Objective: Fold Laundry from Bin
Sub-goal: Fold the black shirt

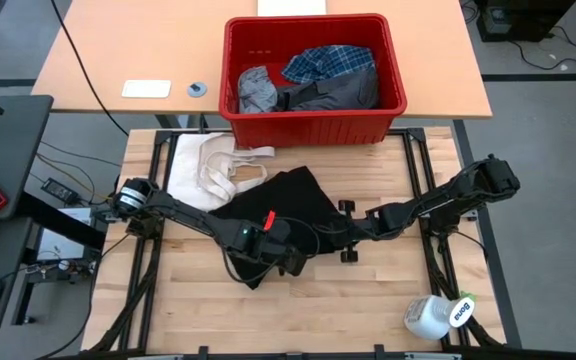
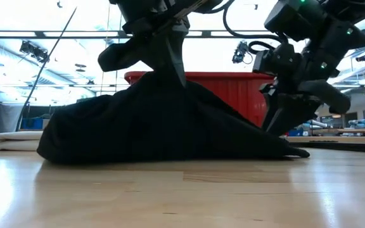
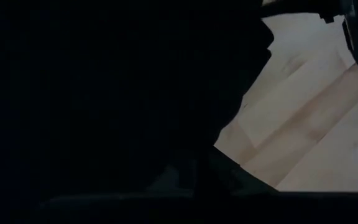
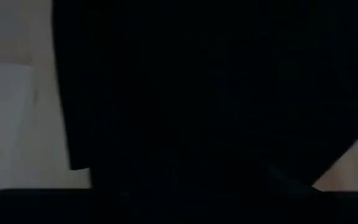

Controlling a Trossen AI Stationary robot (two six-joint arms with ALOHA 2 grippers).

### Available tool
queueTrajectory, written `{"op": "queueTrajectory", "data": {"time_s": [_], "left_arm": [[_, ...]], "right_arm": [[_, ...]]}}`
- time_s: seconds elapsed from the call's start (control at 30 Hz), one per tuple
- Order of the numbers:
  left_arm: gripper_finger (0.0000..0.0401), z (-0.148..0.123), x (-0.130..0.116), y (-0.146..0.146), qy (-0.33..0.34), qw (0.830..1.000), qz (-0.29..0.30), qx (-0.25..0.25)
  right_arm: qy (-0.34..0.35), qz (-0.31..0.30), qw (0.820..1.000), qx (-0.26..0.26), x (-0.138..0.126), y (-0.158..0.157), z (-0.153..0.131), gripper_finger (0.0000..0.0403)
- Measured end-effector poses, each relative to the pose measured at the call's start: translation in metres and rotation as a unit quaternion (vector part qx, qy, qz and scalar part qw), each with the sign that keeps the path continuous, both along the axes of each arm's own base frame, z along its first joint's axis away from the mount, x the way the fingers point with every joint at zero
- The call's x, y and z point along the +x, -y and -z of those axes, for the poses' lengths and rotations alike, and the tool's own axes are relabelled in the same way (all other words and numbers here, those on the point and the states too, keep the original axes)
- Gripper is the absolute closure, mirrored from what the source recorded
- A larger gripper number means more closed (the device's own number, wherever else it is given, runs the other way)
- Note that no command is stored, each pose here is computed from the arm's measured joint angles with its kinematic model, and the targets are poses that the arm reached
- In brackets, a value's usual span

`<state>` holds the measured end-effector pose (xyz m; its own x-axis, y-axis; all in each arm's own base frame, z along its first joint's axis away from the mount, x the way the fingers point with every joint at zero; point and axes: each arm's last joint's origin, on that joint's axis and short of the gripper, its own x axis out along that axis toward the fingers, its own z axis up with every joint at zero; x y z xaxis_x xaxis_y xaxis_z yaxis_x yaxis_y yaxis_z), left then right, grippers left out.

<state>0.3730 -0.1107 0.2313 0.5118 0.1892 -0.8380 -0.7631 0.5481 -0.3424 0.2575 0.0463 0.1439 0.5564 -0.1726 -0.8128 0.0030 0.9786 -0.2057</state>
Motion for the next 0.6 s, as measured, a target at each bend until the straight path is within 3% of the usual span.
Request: {"op": "queueTrajectory", "data": {"time_s": [0.2,0.33,0.6], "left_arm": [[0.0392,0.0,0.0,0.0,0.0,1.0,-0.003,-0.002],[0.0392,0.0,0.0,0.0,0.001,1.0,-0.004,-0.002],[0.0392,0.0,0.0,0.002,0.001,1.0,0.0,0.005]], "right_arm": [[-0.004,-0.049,0.998,-0.031,0.001,0.0,-0.001,0.0277],[0.011,-0.068,0.997,-0.02,0.004,0.0,-0.003,0.0292],[0.038,-0.048,0.998,0.025,0.01,0.008,-0.005,0.0388]]}}
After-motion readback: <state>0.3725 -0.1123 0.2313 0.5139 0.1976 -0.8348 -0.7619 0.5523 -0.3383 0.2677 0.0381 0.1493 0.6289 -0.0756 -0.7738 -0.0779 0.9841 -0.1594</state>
